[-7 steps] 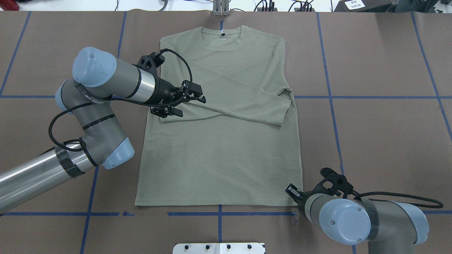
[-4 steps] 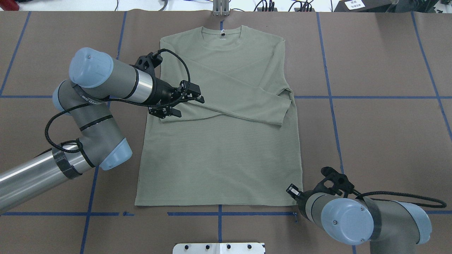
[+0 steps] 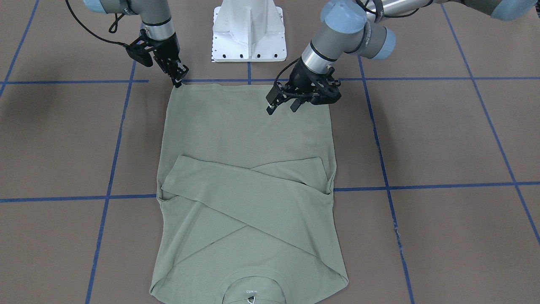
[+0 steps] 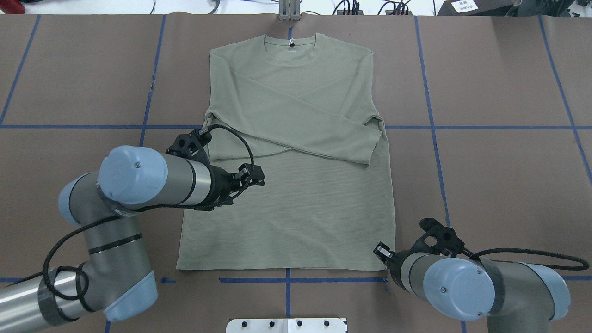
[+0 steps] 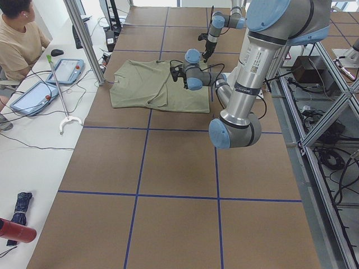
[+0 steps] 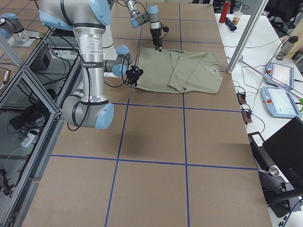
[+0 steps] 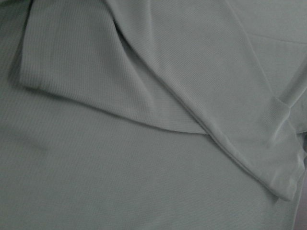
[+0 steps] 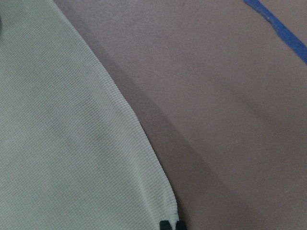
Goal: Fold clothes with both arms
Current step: 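Move the left gripper to the other hem corner and grasp both hem corners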
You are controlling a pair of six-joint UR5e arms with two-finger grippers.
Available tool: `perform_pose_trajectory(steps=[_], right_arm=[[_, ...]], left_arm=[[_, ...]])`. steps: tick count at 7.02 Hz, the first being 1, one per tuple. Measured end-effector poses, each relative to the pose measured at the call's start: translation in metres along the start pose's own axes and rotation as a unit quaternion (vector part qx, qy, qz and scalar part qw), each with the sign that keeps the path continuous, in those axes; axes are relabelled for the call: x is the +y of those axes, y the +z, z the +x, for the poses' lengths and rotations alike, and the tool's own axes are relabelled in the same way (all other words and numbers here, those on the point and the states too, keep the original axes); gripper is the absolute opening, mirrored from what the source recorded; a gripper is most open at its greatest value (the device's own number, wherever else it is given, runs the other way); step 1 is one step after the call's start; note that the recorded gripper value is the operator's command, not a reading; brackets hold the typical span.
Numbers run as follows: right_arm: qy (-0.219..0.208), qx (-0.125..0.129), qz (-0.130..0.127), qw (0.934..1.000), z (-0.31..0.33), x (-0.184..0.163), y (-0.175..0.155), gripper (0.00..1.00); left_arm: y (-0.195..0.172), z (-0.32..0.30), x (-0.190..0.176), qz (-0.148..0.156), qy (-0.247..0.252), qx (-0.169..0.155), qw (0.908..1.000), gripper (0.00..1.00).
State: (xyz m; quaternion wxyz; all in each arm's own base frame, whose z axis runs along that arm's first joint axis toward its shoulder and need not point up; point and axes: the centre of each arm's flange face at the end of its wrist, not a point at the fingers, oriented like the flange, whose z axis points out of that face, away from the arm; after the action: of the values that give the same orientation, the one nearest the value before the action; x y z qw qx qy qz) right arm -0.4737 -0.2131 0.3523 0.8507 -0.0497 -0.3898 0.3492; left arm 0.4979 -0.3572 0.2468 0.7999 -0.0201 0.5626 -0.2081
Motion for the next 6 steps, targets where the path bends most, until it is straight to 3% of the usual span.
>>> perform_pose_trajectory(steps=[6], right_arm=[[0.008,-0.003,-0.007,0.9999,-0.007,-0.007,-0.007,0.00]], left_arm=[[0.014,-0.099,0.037,0.030,0.006,-0.125,0.9916,0.94]])
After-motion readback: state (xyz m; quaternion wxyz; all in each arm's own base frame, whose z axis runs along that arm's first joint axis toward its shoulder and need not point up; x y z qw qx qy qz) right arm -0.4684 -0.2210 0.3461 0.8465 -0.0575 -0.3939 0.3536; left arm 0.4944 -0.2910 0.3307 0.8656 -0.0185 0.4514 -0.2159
